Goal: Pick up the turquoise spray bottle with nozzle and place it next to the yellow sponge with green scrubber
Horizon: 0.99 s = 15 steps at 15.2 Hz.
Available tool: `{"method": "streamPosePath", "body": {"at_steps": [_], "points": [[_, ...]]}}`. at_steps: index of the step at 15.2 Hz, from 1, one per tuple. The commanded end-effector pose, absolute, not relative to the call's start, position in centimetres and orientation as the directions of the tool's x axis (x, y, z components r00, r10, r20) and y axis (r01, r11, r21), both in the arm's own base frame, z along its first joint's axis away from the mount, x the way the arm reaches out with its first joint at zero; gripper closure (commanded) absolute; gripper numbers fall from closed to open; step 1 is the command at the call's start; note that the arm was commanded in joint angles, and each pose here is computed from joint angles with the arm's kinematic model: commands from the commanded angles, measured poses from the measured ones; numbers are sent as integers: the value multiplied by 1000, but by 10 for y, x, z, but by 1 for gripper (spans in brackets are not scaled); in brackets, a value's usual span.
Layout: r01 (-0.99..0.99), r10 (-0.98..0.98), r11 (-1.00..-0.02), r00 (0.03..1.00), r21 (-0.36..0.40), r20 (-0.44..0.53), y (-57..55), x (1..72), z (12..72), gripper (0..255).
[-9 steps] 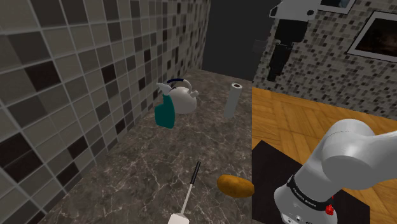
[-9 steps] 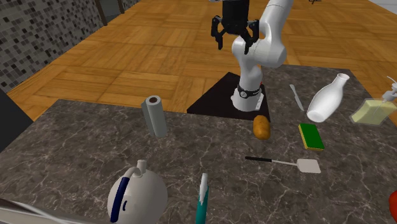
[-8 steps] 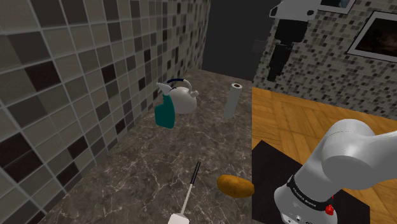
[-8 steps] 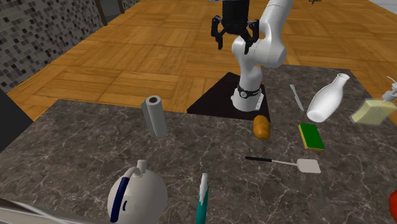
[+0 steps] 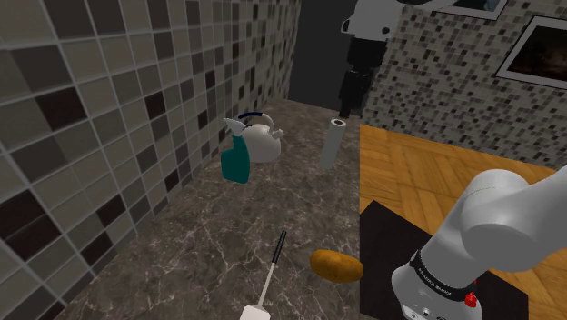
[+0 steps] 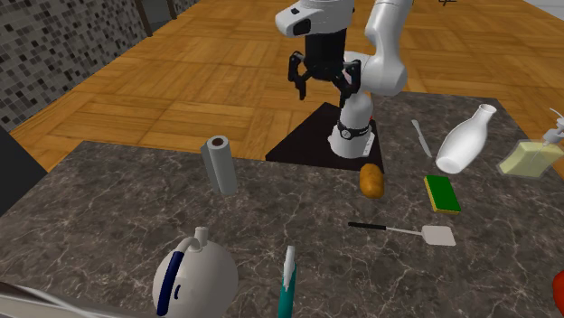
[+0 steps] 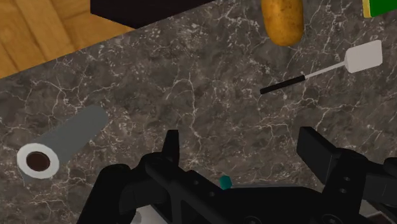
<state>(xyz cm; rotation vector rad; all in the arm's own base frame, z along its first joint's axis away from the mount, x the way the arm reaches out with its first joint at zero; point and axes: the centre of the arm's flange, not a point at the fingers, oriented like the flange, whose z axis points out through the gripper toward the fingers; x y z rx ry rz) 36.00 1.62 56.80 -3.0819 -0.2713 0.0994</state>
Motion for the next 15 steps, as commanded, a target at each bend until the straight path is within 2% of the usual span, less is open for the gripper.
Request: {"method": "streamPosePath", "body": {"at_steps": [1,15], "points": [[187,190,-981,980,-48,-54,23,382,557,0],[285,286,-958,958,-21,-24,90,539,496,0]]}}
